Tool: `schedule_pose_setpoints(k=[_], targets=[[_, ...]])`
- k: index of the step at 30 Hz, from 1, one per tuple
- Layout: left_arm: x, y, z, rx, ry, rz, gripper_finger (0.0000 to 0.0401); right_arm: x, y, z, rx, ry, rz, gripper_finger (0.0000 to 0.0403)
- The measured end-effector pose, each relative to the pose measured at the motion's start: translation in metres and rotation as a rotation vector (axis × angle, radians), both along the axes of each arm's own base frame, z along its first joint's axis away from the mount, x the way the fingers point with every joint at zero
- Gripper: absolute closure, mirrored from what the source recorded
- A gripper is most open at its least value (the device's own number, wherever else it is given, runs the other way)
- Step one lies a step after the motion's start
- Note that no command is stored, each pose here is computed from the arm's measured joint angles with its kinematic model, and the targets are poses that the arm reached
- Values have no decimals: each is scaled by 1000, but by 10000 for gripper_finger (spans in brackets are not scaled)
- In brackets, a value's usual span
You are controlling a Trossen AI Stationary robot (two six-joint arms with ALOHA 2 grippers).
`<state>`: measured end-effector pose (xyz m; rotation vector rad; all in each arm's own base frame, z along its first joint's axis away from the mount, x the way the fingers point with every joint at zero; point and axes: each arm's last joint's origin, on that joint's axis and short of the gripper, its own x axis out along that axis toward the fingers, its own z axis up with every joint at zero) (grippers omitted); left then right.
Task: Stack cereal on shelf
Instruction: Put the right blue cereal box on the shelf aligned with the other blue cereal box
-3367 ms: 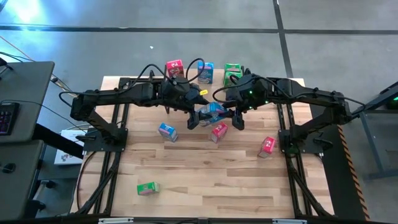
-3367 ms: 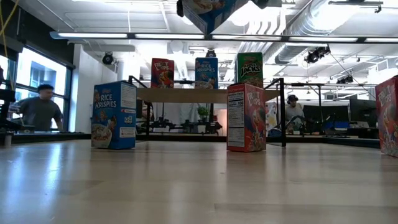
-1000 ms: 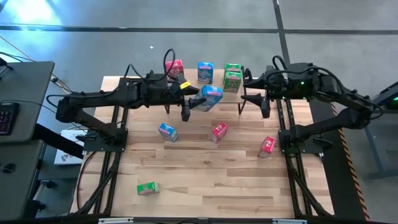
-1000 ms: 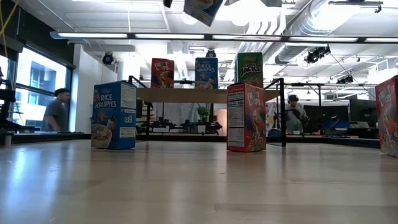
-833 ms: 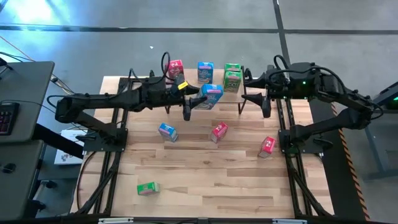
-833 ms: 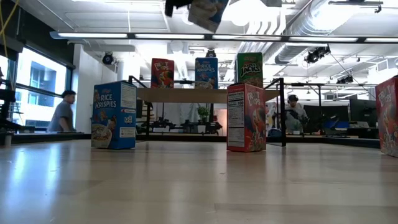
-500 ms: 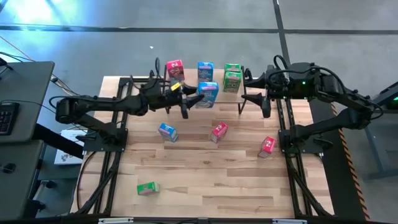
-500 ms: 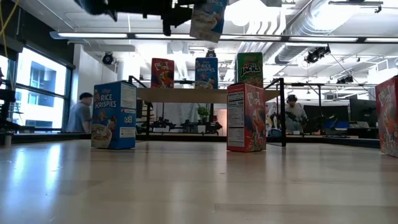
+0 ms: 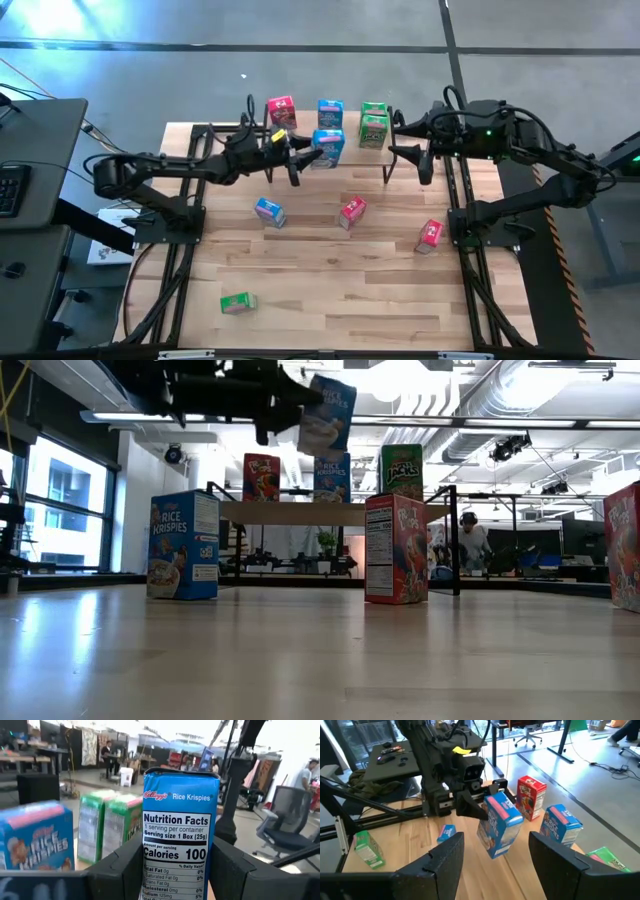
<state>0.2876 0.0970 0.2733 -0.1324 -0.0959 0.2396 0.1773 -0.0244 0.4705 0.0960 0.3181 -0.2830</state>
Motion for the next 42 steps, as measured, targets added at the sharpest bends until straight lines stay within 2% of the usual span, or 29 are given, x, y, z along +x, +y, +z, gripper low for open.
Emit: schedule_pose_setpoints(k=[3, 11, 19, 33, 42], targets=[[3, 6, -9, -24, 30, 6, 229, 0, 0, 0, 0, 0, 0, 187], [9, 21, -20, -34, -13, -12, 229, 0, 0, 0, 0, 0, 0, 187], [9, 31, -28, 42, 34, 21, 229, 0, 0, 0, 0, 0, 1, 187], [9, 40, -34, 57, 47, 53, 229, 0, 0, 0, 29, -7, 6, 187], [9, 42, -34, 53, 40, 60, 229, 0, 0, 0, -5, 2, 10, 187]])
